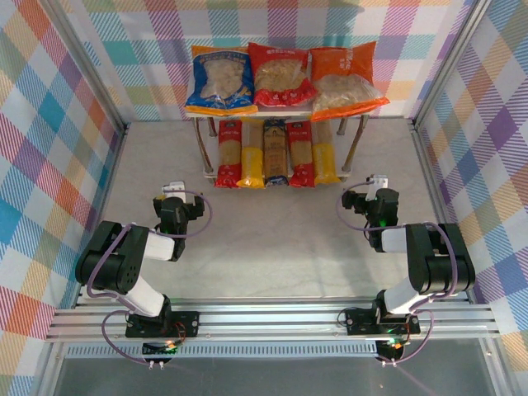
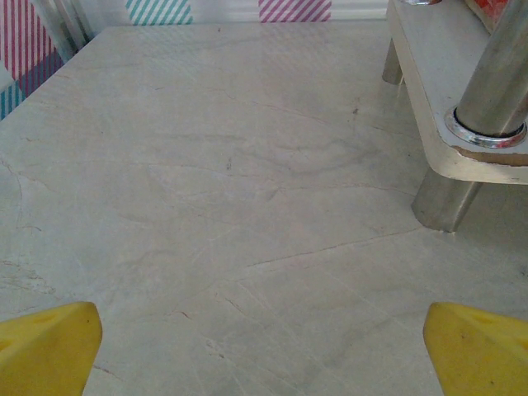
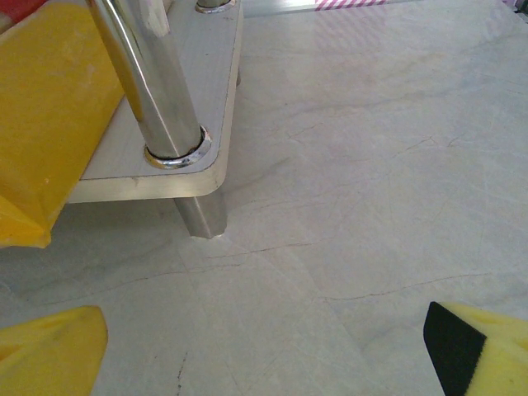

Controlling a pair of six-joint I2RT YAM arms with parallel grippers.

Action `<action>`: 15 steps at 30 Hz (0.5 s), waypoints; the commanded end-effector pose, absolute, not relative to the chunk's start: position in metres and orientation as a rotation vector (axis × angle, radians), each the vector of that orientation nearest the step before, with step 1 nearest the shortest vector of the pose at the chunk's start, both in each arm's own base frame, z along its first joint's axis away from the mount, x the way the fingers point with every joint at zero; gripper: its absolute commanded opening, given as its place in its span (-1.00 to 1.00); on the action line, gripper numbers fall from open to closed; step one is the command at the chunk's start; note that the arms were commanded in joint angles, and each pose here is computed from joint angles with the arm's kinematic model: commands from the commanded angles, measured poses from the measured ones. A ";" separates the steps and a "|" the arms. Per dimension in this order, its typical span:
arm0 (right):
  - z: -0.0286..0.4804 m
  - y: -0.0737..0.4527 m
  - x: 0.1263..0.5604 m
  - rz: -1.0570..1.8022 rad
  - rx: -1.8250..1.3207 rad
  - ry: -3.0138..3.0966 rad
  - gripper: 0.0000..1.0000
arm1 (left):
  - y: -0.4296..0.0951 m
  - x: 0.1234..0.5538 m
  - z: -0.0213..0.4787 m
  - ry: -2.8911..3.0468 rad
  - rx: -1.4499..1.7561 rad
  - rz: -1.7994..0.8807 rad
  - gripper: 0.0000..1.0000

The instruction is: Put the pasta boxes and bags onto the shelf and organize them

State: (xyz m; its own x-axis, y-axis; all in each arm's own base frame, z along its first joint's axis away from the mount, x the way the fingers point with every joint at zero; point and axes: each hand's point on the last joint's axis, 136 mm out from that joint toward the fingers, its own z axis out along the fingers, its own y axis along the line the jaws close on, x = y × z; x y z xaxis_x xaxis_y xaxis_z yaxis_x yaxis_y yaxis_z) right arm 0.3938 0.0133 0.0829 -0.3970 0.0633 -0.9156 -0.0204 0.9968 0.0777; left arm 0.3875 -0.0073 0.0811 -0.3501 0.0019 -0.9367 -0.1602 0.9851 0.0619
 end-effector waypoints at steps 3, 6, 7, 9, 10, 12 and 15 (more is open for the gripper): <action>0.092 0.014 0.398 0.095 0.013 1.950 0.98 | -0.005 0.392 0.087 1.908 -0.134 0.144 1.00; 0.092 0.014 0.398 0.095 0.012 1.951 0.98 | -0.005 0.392 0.087 1.908 -0.135 0.144 1.00; 0.092 0.014 0.398 0.094 0.013 1.951 0.97 | -0.006 0.393 0.087 1.907 -0.135 0.143 1.00; 0.091 0.014 0.398 0.094 0.013 1.952 0.98 | -0.006 0.393 0.087 1.908 -0.134 0.142 1.00; 0.092 0.014 0.398 0.094 0.013 1.951 0.97 | -0.006 0.393 0.087 1.908 -0.134 0.143 1.00; 0.092 0.014 0.398 0.094 0.014 1.951 0.98 | -0.005 0.393 0.087 1.908 -0.135 0.143 1.00; 0.092 0.014 0.398 0.094 0.013 1.951 0.97 | -0.006 0.393 0.087 1.910 -0.132 0.140 1.00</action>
